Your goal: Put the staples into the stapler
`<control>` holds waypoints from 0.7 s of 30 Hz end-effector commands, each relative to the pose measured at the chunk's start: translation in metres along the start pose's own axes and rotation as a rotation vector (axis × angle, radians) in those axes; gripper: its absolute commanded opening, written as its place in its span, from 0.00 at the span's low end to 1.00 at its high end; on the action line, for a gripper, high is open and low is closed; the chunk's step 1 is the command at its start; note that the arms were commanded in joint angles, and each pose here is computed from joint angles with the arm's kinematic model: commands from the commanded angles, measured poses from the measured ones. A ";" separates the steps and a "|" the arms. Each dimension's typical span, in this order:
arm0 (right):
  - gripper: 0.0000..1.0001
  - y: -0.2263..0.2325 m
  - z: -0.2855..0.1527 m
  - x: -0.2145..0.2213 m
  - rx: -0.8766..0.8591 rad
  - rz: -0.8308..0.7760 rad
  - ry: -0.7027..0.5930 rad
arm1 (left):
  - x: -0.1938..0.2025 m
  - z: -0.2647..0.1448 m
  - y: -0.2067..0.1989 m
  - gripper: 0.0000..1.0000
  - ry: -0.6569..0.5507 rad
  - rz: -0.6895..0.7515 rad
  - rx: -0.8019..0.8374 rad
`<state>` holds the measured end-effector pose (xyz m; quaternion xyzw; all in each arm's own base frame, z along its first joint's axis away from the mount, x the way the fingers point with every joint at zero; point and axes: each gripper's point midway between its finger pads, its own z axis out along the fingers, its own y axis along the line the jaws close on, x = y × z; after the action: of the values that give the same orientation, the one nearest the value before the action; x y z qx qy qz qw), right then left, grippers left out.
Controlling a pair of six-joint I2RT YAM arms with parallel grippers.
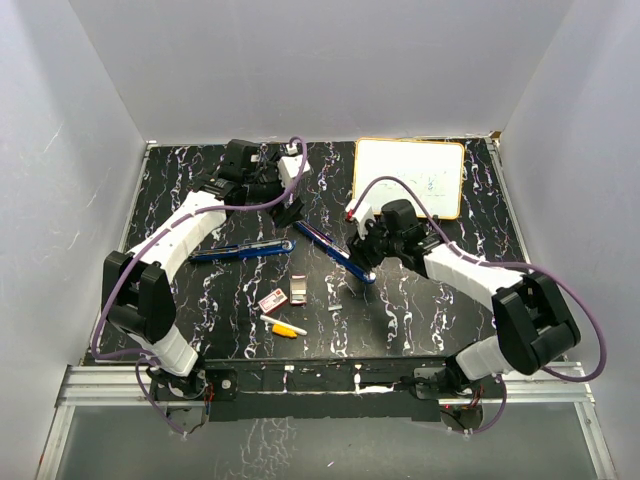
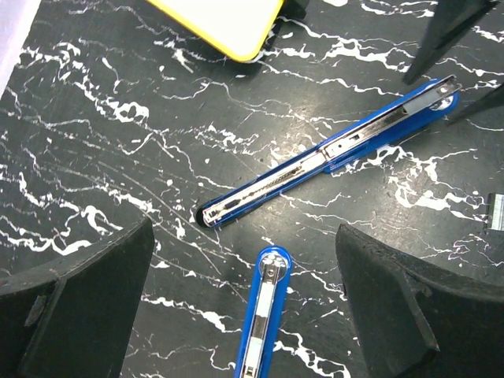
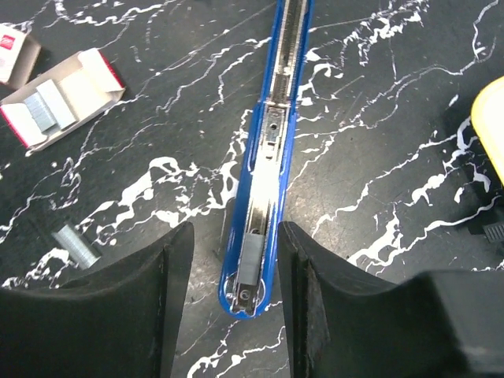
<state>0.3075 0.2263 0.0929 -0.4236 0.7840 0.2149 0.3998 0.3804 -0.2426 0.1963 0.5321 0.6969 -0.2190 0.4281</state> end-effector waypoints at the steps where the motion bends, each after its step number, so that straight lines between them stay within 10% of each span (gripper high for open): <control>1: 0.50 0.015 -0.022 -0.036 -0.083 -0.123 -0.100 | -0.028 -0.032 0.023 0.97 -0.030 -0.022 -0.149; 10: 0.58 0.086 -0.024 -0.010 -0.359 -0.227 -0.053 | -0.020 -0.062 0.074 0.97 0.012 -0.255 -0.461; 21: 0.59 0.117 -0.003 0.029 -0.442 -0.332 0.069 | 0.010 -0.068 0.053 0.97 0.106 -0.304 -0.441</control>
<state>0.2031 0.2749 0.0807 -0.6085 0.6628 0.3117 0.3053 0.4254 -0.1733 0.2143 0.3352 0.8215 -0.0864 0.4532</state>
